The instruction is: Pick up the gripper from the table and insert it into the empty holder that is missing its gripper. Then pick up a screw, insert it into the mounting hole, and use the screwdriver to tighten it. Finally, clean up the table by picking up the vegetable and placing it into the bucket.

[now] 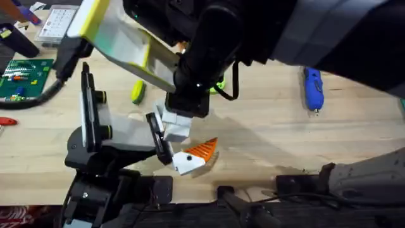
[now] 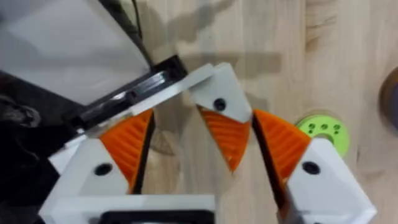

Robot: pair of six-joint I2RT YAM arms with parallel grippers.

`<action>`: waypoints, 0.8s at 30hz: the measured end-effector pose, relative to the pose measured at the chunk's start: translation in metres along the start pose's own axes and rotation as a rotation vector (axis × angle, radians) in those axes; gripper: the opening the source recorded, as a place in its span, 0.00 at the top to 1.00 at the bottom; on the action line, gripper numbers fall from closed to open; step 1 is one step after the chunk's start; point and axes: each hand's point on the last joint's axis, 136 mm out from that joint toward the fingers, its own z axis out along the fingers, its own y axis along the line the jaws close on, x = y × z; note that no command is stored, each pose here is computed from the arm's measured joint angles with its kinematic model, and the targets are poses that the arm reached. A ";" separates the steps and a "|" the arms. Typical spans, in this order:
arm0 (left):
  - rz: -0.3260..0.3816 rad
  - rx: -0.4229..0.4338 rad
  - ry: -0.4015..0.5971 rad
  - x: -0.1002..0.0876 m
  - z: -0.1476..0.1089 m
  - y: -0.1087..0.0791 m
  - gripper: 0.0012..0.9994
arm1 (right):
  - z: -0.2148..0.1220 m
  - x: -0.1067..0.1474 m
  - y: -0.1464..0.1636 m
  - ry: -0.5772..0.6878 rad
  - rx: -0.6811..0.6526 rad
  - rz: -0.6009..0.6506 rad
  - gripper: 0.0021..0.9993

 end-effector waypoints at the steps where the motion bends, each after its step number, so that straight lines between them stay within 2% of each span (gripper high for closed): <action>1: 0.005 0.003 0.000 0.000 0.000 -0.001 0.01 | 0.001 0.001 0.000 0.003 0.000 -0.002 0.02; 24: 0.018 0.009 0.000 0.000 0.000 -0.002 0.01 | 0.002 0.004 -0.002 0.014 0.010 0.001 0.00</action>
